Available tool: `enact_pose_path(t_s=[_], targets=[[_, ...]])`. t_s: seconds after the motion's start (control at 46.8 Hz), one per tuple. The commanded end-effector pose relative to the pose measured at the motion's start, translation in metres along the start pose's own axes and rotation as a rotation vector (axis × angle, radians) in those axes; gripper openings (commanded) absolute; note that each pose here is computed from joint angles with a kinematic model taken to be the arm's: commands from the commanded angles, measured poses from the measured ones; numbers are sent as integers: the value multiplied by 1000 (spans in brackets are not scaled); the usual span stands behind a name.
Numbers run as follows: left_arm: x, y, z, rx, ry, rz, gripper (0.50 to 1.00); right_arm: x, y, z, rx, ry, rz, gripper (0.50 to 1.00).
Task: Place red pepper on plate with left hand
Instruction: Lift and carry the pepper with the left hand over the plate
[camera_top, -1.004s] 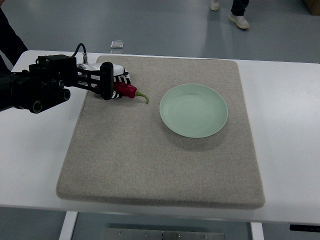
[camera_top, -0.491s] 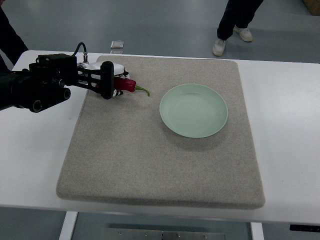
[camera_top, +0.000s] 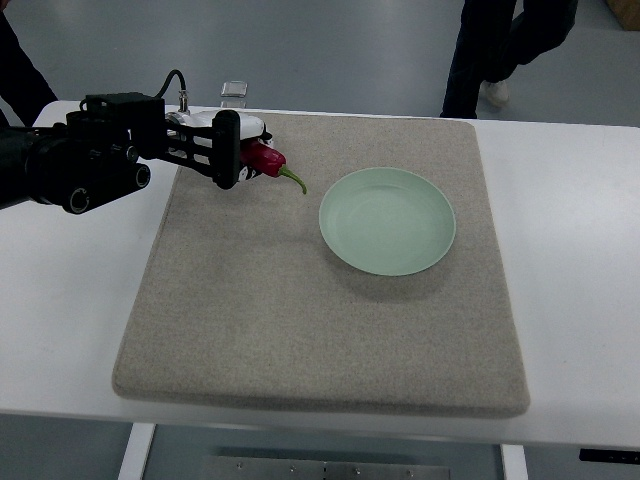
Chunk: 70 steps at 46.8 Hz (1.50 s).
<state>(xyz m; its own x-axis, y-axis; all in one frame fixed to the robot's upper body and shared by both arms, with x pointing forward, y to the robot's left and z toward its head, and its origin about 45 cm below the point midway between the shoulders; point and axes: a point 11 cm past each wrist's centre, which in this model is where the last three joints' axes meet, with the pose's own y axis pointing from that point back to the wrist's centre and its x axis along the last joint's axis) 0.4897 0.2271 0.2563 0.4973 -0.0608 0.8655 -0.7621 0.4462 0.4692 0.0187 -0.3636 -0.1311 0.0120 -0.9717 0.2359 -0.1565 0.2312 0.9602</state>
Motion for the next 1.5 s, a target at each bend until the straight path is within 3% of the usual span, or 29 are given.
enact_pose_path(t_s=[0.0,0.705,1.068,1.474], targets=[[7,-1,4,-8,-8,8,500,0,0,0,0,-1,-1,932],[29,-25,82,-151,-90,6,500,0,0,0,0,-1,0,932],[13,-42,138,-256,-115,-30,500,0,0,0,0,-1,0,932],[-7,-49,162,-305,-144,-66,500,0,0,0,0,1,0,932]])
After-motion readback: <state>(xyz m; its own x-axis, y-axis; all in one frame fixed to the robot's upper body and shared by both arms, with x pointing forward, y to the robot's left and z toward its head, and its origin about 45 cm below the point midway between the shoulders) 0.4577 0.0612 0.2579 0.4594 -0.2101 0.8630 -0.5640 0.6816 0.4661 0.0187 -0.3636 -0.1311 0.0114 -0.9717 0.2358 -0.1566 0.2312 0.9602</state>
